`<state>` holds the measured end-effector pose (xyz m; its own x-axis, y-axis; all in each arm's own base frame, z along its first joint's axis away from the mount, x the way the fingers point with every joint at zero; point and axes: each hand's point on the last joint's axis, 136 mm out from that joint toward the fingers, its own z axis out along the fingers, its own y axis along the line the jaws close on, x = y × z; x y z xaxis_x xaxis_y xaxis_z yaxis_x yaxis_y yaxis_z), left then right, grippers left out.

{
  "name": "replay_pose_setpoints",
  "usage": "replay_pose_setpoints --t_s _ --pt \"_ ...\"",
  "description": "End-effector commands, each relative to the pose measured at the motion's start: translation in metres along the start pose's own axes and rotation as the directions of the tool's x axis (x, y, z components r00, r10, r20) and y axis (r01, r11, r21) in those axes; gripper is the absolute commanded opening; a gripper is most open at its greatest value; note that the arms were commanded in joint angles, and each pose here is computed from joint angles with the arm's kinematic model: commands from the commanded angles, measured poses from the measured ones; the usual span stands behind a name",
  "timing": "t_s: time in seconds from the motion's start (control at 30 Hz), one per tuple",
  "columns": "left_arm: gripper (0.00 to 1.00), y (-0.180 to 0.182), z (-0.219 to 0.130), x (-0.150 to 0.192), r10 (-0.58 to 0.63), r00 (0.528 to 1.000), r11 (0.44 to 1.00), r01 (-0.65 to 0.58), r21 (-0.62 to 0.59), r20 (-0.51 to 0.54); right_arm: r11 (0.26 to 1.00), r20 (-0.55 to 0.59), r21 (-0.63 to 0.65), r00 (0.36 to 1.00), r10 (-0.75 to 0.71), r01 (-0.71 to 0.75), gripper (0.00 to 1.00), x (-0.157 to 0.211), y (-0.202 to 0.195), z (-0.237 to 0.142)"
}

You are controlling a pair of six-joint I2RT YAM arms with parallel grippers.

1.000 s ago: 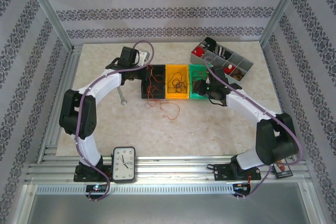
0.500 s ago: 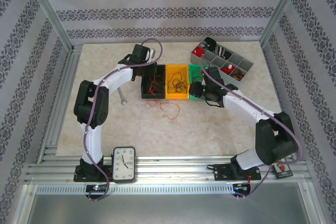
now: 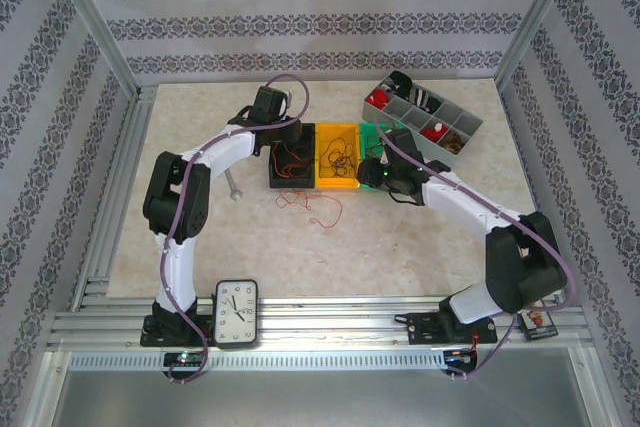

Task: Untangle the cables

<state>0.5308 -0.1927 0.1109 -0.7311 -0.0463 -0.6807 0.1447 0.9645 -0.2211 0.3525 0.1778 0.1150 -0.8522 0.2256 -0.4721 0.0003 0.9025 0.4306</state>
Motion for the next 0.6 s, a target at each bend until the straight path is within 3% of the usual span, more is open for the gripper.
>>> replay_pose_setpoints --t_s 0.0,0.17,0.3,0.4,0.57 --pt "0.52 -0.016 -0.033 -0.038 -0.020 0.991 0.999 0.015 0.031 0.135 0.991 -0.033 -0.066 0.992 -0.119 0.117 0.43 0.006 0.026 0.001" --pt "0.65 -0.025 -0.090 -0.082 -0.021 0.956 0.999 0.006 0.051 0.293 0.944 -0.111 -0.141 0.943 -0.315 0.299 0.44 0.038 0.061 0.005" --pt "0.71 -0.001 -0.135 -0.097 -0.042 0.912 0.995 0.074 -0.062 0.407 0.884 -0.178 -0.201 0.871 -0.457 0.423 0.45 0.069 0.090 0.014" --pt "0.72 0.035 -0.166 -0.091 -0.090 0.875 0.963 0.198 -0.182 0.475 0.846 -0.223 -0.238 0.821 -0.526 0.477 0.46 0.089 0.108 0.025" --pt "0.72 0.071 -0.193 -0.064 -0.169 0.840 0.925 0.316 -0.212 0.515 0.810 -0.263 -0.220 0.767 -0.585 0.543 0.49 0.101 0.120 0.050"
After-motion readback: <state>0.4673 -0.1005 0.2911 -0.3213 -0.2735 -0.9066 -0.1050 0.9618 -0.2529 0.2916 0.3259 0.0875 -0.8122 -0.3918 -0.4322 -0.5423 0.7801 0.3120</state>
